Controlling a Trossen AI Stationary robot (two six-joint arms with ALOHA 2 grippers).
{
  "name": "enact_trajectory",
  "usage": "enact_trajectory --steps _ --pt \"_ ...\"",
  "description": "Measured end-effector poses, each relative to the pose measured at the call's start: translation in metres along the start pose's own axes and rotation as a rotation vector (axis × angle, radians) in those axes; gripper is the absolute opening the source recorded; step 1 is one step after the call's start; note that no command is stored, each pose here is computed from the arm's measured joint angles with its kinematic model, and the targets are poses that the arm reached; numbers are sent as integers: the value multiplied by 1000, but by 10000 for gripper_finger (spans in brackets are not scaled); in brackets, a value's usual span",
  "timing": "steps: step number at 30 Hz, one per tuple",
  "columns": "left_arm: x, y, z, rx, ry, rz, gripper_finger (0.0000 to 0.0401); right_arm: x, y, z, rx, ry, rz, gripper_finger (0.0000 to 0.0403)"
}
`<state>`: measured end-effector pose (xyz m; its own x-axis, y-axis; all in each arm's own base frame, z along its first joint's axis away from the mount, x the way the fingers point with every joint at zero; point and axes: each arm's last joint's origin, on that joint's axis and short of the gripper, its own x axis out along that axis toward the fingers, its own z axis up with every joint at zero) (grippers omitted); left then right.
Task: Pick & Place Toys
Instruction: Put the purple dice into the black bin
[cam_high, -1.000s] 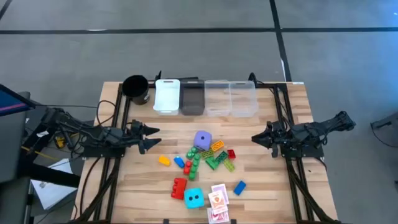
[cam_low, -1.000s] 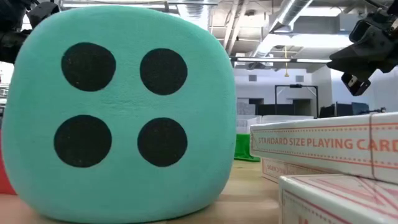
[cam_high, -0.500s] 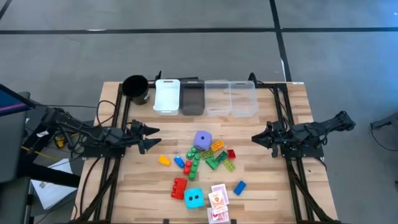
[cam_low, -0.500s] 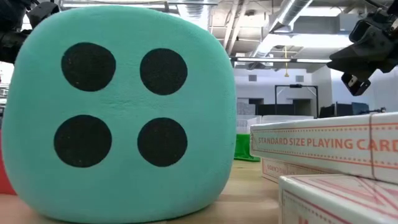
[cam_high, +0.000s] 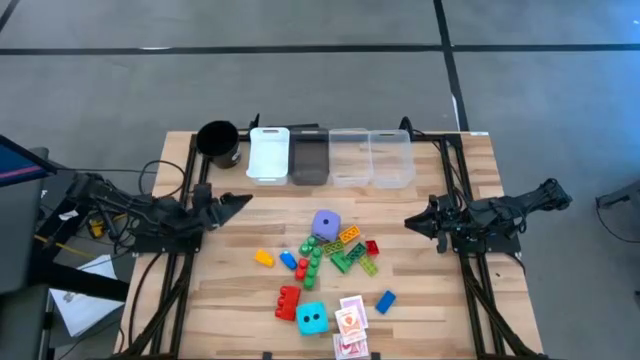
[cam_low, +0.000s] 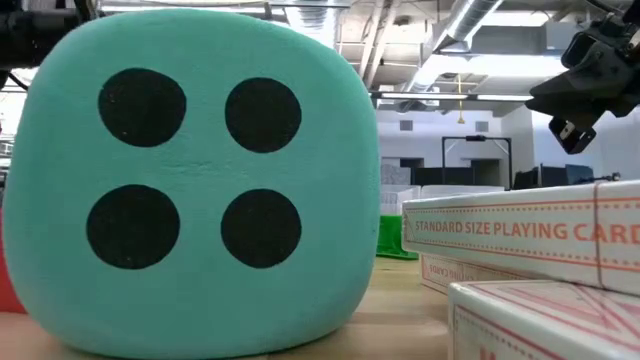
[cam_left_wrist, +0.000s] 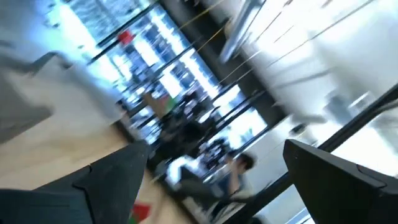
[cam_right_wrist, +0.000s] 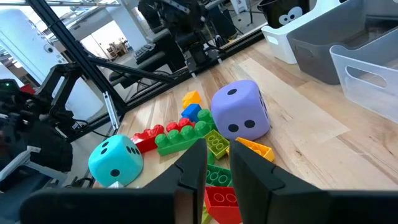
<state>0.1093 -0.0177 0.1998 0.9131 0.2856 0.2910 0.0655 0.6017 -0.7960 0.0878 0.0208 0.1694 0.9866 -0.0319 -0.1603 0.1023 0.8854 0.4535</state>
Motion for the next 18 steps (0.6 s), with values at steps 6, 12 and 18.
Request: enact_trajectory --steps 6,12,18 --pt "-1 -9 10 -38 -94 -85 370 0 -1 1 5 -31 -34 66" --pt "-1 -9 12 -63 -134 -51 370 0 2 8 393 -122 -7 66" --pt "-1 -8 11 -149 -125 -45 370 0 -1 12 656 -231 -67 66"
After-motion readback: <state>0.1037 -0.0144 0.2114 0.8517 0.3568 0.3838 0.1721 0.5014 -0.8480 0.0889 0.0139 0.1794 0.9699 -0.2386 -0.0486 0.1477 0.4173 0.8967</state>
